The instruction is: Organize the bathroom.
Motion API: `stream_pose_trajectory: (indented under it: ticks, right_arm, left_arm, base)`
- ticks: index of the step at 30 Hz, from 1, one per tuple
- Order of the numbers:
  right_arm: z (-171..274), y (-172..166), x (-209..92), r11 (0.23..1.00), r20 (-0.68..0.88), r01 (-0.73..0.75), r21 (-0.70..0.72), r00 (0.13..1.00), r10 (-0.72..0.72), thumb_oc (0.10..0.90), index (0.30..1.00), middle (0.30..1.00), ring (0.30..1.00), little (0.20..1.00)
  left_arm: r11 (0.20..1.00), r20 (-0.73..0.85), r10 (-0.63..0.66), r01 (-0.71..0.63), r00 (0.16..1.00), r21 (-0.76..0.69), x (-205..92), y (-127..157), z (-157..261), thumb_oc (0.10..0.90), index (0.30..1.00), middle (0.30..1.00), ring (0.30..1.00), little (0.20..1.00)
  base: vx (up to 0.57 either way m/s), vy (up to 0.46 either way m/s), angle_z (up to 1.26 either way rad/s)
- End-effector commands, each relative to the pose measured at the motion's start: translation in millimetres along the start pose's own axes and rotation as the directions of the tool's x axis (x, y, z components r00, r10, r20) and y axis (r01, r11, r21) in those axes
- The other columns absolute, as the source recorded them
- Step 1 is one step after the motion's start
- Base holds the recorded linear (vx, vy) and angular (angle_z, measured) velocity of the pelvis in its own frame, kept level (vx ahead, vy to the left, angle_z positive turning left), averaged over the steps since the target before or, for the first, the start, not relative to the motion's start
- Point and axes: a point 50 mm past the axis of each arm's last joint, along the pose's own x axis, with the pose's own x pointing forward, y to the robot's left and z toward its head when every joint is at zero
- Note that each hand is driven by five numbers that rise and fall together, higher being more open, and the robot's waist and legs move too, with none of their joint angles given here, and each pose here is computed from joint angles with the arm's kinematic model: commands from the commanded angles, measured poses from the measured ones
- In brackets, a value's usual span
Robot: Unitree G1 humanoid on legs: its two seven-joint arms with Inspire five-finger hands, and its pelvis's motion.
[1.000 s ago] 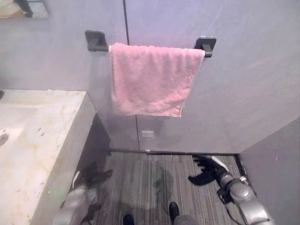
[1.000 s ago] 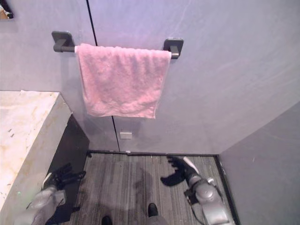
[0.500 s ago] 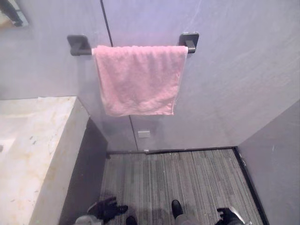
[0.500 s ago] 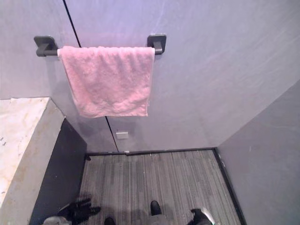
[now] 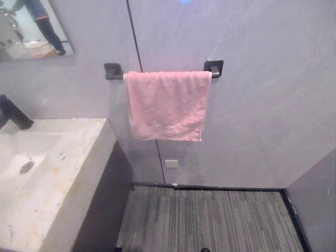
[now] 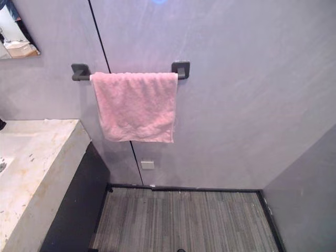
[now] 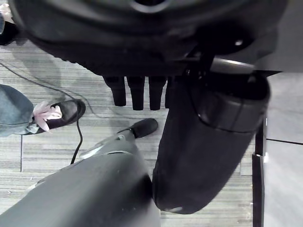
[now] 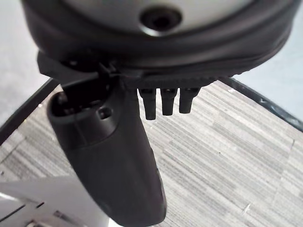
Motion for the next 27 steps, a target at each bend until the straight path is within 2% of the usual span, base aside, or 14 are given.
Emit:
stream_pose_trajectory:
  ticks: [1, 7, 15, 19, 27]
  right_arm:
    - [6.3, -29.5, 1.1, 0.988, -0.047, 0.04, -0.149, 0.998, -0.047, 0.8, 0.9, 0.9, 0.9, 0.9]
    - [7.1, -35.4, 0.2, 0.982, -0.092, 0.033, -0.189, 0.994, -0.051, 0.8, 0.9, 0.9, 0.9, 0.9]
    - [-5.2, -46.4, 1.1, 0.986, -0.16, 0.038, -0.165, 0.985, -0.064, 0.8, 0.9, 0.9, 0.9, 0.9]
    - [-8.8, -50.3, 1.6, 0.988, -0.133, 0.07, -0.14, 0.987, -0.089, 0.8, 0.9, 0.9, 0.9, 0.9]
    - [3.9, -77.0, -1.1, 0.973, -0.005, 0.185, -0.14, 0.982, -0.188, 0.8, 0.9, 0.9, 0.9, 0.9]
  left_arm:
    - [0.997, -0.002, 0.074, -0.074, 0.997, -0.017, -1.6, 10.6, 17.7, 0.8, 0.9, 0.9, 0.9, 0.9]
    - [0.997, 0.002, 0.079, -0.079, 0.997, 0.018, -0.1, 5.8, 20.7, 0.8, 0.9, 0.9, 0.9, 0.9]
    - [0.999, 0.06, 0.048, -0.048, 0.997, -0.012, 1.0, -1.9, 31.5, 0.8, 0.9, 0.9, 0.9, 0.9]
    - [0.999, 0.079, 0.036, -0.035, 0.996, -0.01, 2.0, -14.1, 43.2, 0.8, 0.9, 0.9, 0.9, 0.9]
    - [1.0, 0.155, 0.013, -0.01, 0.988, -0.023, 0.6, -30.0, 63.0, 0.8, 0.9, 0.9, 0.9, 0.9]
  base:
    - [-0.1, -0.234, 0.31]
    - [-0.16, -0.152, 0.47]
    - [-0.17, 0.063, 1.13]
    - [-0.18, 0.222, 1.83]
    - [-0.31, 0.421, 0.33]
